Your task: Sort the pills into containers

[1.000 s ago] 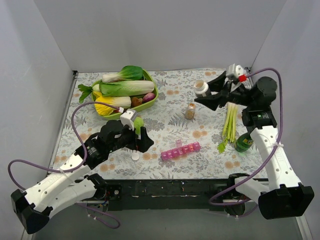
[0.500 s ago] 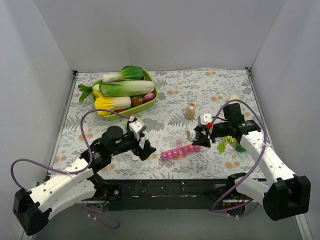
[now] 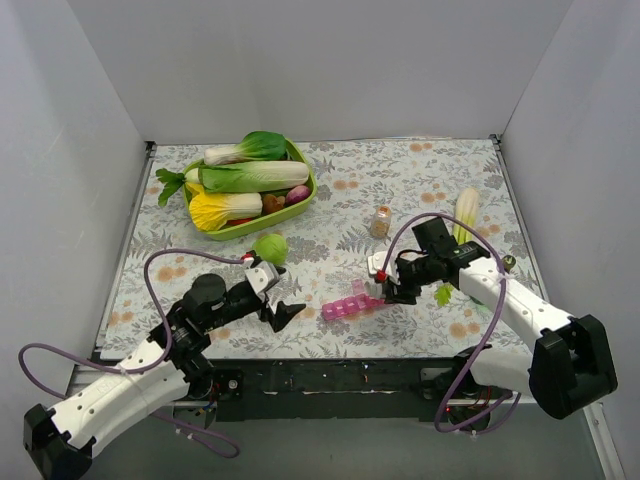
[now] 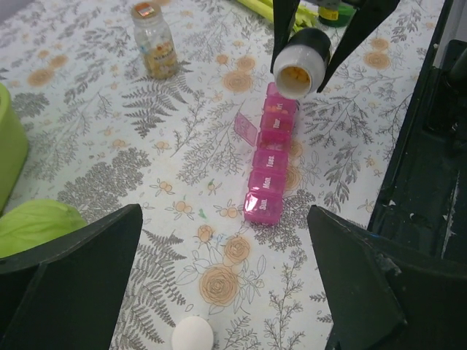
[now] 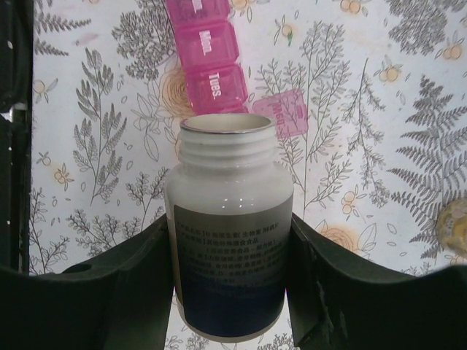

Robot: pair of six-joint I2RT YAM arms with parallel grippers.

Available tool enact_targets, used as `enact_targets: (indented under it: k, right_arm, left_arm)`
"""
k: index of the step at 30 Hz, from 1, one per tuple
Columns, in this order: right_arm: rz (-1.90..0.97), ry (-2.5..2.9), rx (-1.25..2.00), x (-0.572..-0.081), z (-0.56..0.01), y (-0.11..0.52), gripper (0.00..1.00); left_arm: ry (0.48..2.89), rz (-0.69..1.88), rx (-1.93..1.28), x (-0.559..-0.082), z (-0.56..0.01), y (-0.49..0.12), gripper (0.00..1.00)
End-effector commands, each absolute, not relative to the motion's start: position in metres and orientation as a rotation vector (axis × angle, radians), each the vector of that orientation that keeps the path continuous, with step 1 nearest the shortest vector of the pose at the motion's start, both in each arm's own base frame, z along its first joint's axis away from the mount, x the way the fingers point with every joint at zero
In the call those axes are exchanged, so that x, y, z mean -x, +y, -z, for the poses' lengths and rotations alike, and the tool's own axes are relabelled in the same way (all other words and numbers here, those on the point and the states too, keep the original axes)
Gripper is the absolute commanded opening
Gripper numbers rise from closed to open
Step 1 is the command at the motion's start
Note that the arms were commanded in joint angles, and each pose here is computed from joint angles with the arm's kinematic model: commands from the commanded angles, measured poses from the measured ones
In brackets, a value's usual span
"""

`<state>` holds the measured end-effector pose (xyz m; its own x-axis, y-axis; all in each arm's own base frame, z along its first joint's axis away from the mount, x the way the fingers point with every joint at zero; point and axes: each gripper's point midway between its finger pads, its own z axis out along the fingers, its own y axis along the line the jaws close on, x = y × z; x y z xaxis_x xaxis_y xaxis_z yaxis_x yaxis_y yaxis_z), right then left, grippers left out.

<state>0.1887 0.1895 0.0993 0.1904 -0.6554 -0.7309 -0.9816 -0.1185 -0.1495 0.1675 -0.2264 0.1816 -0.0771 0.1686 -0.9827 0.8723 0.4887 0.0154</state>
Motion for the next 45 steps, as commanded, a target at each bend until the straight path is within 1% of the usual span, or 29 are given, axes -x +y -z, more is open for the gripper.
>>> enact_targets:
  k: [1,6,9,19,45]
  right_arm:
    - [-0.533,1.587,1.91,-0.202,-0.089,0.184,0.01]
    - [-0.497,1.662,1.981,-0.199,-0.08,0.182,0.01]
    - [-0.47,1.687,2.005,-0.2,-0.076,0.183,0.01]
    - [-0.364,1.768,2.053,-0.205,-0.065,0.179,0.01]
    - [-0.231,1.818,2.134,-0.204,-0.061,0.177,0.01]
  left_arm:
    - [1.483,0.653,-0.877,-0.179,-0.195,-0.215,0.98]
    - [1.52,0.526,-0.773,-0.198,-0.196,-0.197,0.98]
    - [1.519,0.498,-0.754,-0.201,-0.198,-0.192,0.98]
    - [1.502,0.484,-0.739,-0.202,-0.202,-0.188,0.98]
    - [1.51,0.464,-0.726,-0.204,-0.202,-0.185,0.98]
